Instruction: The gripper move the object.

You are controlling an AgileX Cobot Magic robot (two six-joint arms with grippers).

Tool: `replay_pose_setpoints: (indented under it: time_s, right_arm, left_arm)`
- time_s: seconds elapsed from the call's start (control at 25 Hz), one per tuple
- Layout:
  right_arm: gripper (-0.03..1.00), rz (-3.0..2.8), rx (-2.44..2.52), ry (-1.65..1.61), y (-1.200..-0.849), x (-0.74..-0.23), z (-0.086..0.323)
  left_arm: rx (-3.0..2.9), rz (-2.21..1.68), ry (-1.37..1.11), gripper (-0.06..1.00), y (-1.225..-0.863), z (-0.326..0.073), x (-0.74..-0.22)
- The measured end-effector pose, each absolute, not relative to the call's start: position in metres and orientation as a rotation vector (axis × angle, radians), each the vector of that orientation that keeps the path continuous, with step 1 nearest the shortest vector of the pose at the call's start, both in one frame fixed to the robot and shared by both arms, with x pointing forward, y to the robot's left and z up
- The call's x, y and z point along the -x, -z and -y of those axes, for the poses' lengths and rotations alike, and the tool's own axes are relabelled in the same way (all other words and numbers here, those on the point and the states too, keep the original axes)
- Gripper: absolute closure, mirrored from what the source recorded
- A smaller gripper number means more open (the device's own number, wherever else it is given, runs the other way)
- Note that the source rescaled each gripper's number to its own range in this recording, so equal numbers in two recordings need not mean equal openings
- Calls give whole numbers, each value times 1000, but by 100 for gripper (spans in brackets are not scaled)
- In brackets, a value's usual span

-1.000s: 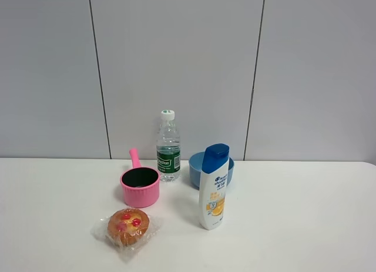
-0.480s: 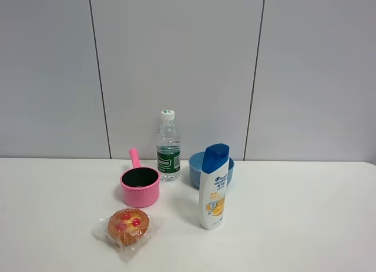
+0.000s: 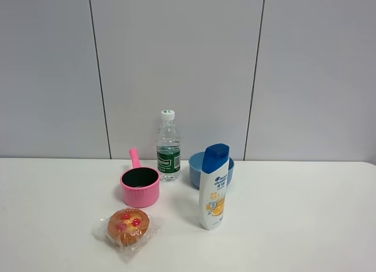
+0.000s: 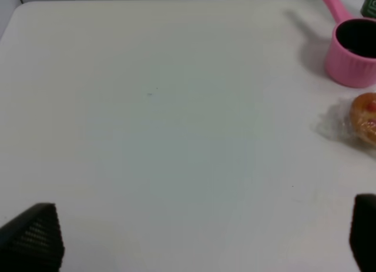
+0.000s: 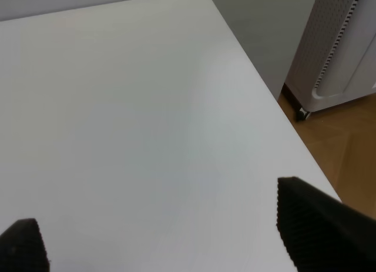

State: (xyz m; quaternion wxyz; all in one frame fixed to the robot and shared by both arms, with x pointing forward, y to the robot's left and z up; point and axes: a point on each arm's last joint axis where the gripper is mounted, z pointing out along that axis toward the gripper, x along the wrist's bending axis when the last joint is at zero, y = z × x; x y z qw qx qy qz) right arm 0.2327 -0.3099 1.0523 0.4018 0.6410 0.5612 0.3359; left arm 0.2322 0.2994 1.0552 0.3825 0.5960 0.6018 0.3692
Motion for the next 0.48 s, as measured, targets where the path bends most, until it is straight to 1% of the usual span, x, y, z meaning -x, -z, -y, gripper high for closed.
replay_pose_setpoints:
  time_s: [0.48]
  right_arm:
    - [37, -1418, -1620, -849, -1052, -233, 310]
  left_arm:
    - [-1520, -1535, -942, -6, -1055, -299, -232]
